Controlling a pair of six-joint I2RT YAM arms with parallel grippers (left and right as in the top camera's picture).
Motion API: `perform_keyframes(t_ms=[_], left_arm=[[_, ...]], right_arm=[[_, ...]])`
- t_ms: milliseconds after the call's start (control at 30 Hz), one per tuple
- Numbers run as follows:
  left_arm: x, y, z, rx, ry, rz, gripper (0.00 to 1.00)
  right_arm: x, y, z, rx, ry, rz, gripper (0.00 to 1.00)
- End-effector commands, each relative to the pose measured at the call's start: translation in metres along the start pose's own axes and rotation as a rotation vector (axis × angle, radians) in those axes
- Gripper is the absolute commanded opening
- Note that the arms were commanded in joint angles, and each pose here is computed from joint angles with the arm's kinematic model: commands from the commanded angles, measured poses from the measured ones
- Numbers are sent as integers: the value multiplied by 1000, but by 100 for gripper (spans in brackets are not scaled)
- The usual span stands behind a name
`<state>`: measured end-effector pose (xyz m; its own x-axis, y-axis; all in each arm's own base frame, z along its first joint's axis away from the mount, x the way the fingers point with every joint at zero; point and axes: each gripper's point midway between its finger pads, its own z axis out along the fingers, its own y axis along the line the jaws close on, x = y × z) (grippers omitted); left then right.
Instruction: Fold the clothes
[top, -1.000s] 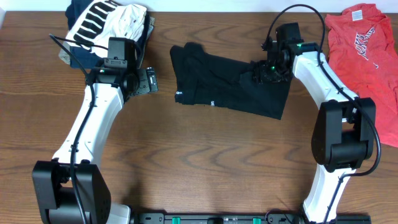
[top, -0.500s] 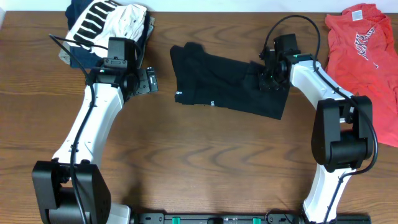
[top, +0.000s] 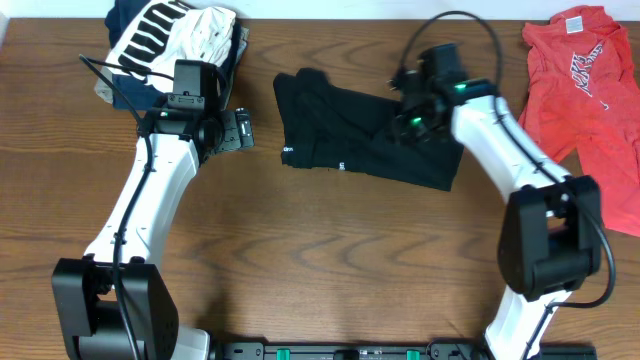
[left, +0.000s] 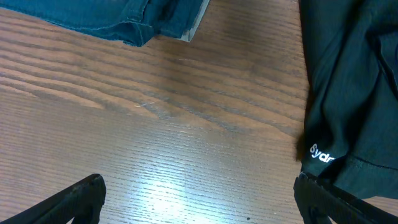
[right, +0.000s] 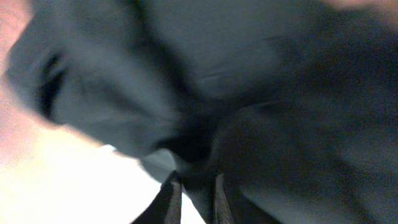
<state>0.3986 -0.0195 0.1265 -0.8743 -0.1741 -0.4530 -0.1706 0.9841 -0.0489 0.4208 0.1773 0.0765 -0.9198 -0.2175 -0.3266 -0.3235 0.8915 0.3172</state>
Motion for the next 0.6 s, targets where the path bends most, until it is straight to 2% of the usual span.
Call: perform_keyframes(t_ms=[0, 133, 267, 367, 567], left_arm=[[-3, 4, 1, -16, -5, 6, 98], [-3, 4, 1, -16, -5, 6, 98], [-6, -2, 1, 12, -17, 31, 98], [-12, -36, -2, 203, -46, 177, 98], [-45, -69, 2, 359, -126, 197, 98]], right_arm=[[7, 34, 4, -30, 25, -66, 30], [8, 35, 7, 31, 29, -72, 52], [2, 17, -1, 49, 13, -13, 56], [-6, -5, -13, 66, -7, 34, 58], [-22, -42, -48, 86, -48, 125, 64]])
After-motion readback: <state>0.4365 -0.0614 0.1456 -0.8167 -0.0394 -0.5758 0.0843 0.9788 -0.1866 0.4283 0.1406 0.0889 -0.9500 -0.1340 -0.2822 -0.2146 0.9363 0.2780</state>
